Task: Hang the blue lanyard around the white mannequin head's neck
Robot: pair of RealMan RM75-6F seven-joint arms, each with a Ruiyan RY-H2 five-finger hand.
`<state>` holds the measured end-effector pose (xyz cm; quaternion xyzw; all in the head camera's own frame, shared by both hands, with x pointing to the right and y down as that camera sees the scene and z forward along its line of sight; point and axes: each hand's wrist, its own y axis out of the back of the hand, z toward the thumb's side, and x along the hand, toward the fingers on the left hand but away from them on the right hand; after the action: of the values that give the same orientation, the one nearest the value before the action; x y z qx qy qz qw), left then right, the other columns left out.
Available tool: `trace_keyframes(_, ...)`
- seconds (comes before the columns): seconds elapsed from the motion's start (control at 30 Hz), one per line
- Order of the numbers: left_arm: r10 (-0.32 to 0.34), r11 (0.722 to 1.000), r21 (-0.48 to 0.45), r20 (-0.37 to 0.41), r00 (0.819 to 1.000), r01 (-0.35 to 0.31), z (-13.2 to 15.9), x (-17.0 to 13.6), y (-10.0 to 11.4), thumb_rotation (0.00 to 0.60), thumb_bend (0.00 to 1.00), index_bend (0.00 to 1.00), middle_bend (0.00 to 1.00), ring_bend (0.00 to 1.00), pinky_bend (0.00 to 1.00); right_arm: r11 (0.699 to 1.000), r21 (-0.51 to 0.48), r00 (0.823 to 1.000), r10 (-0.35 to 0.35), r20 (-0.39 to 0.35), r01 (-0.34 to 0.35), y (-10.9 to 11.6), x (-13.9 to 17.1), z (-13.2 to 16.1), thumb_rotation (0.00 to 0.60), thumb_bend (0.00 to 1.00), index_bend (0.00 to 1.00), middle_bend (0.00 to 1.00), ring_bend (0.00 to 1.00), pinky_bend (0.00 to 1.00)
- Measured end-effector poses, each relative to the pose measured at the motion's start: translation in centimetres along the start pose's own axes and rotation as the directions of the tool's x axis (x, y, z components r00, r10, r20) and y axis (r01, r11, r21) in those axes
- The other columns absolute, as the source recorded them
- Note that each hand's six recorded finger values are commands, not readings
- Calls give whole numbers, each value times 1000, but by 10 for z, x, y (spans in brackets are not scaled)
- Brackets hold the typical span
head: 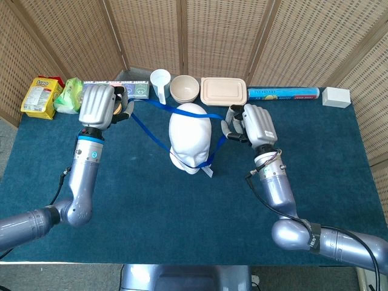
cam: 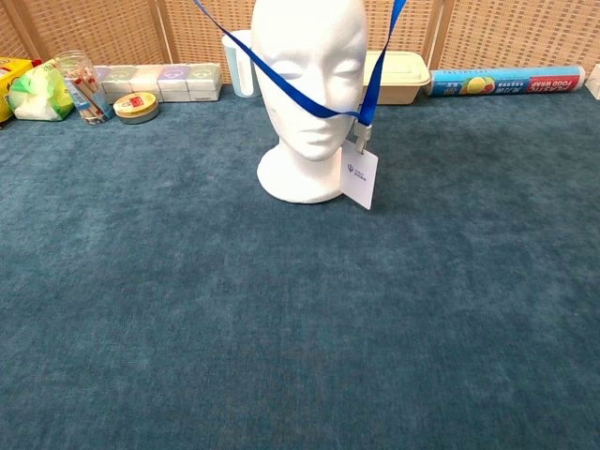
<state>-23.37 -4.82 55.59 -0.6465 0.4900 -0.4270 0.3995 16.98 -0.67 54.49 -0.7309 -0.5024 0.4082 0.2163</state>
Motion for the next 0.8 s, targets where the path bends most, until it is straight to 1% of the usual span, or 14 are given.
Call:
trace_keyframes(0.27,-33,999,-26,-18,999,32,5,9,-21,549,445,713,1000,1000,1000,999,25,1000,19,8,-19,1,-12,-4,539,512,674,891,1000,1000)
trace_keyframes(0.57,-37,998,-44,-27,999,36,17,20,-31,543,444,713,1000,1000,1000,999,36,1000,23,16,-24,2,-25,-1,540,511,675,891,1000,1000)
trace_keyframes(0.8,-37,999,-34,-33,999,36,23,28,-38,548,445,713,1000,1000,1000,999,44,999,30,32,-31,0,-37,0,539,512,676,891,1000,1000)
